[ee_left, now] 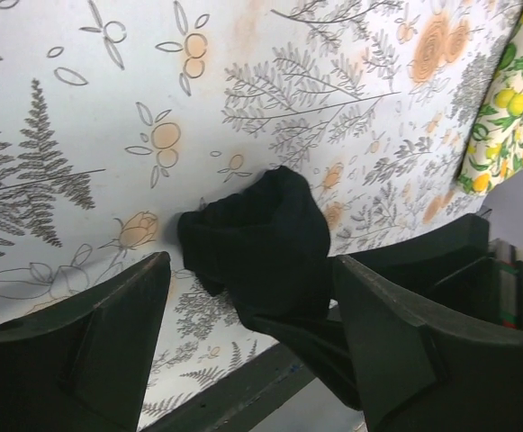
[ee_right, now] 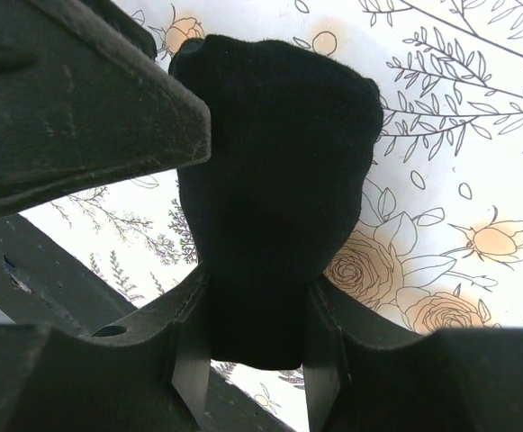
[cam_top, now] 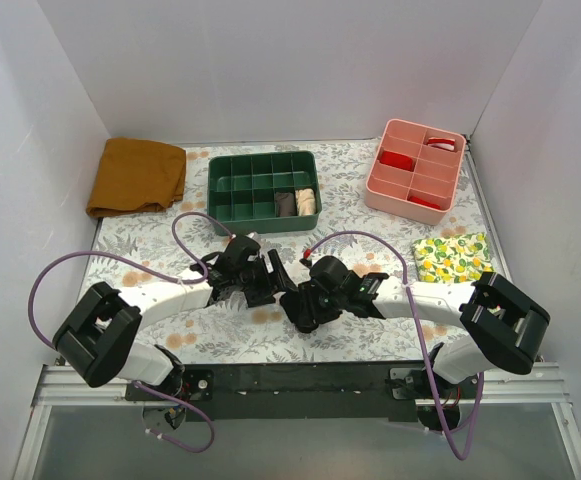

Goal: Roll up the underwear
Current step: Roll the underwear to the center of the board.

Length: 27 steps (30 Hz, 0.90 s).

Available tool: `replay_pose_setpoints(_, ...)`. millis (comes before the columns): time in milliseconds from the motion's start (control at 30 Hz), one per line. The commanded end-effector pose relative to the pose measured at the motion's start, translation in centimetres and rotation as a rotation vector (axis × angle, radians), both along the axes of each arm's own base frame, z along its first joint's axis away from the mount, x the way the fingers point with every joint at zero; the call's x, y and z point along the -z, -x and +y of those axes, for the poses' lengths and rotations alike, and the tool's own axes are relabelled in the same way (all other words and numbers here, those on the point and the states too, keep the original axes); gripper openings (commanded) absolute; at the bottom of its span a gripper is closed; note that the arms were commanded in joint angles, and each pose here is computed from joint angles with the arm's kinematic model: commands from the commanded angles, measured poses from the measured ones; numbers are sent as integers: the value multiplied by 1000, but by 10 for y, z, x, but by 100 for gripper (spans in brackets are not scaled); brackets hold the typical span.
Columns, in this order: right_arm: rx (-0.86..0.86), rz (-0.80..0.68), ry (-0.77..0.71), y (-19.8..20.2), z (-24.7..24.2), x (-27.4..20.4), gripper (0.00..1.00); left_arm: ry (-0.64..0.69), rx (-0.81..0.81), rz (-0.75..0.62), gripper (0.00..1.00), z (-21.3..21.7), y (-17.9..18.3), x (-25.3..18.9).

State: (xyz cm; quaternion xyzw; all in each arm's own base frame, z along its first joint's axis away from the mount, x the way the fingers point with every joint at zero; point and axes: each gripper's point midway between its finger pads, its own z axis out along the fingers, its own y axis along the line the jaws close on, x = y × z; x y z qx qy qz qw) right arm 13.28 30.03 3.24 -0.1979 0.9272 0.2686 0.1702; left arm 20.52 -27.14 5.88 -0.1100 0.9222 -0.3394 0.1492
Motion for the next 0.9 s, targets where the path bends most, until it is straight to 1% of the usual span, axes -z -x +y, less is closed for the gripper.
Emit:
replay_pose_setpoints(0, -20, -6, 23, 1, -2, -3, 1, 57, -4, -13, 75, -13, -8, -24)
replay_pose_setpoints(67, -19, -7, 25, 0, -2, -3, 1, 47, -1, -4, 76, -14, -9, -24)
replay_pose_setpoints(200, -28, -9, 33, 0, -3, -2, 1, 25, 19, 52, 77, -17, -4, -9)
replay_pose_setpoints(333, -32, -26, 40, -2, -3, -4, 1, 10, 31, 79, 77, -22, 0, -2)
replay_pose_setpoints(667, -49, -37, 42, 0, 0, -5, 1, 3, 43, 97, 75, -32, -1, 1)
replay_pose_setpoints(767, -60, -41, 40, 1, 2, -6, 1, 4, 47, 95, 73, -35, -3, -2)
replay_pose_setpoints(867, -66, -44, 38, 3, 3, -7, 1, 2, 51, 94, 61, -36, -5, -3)
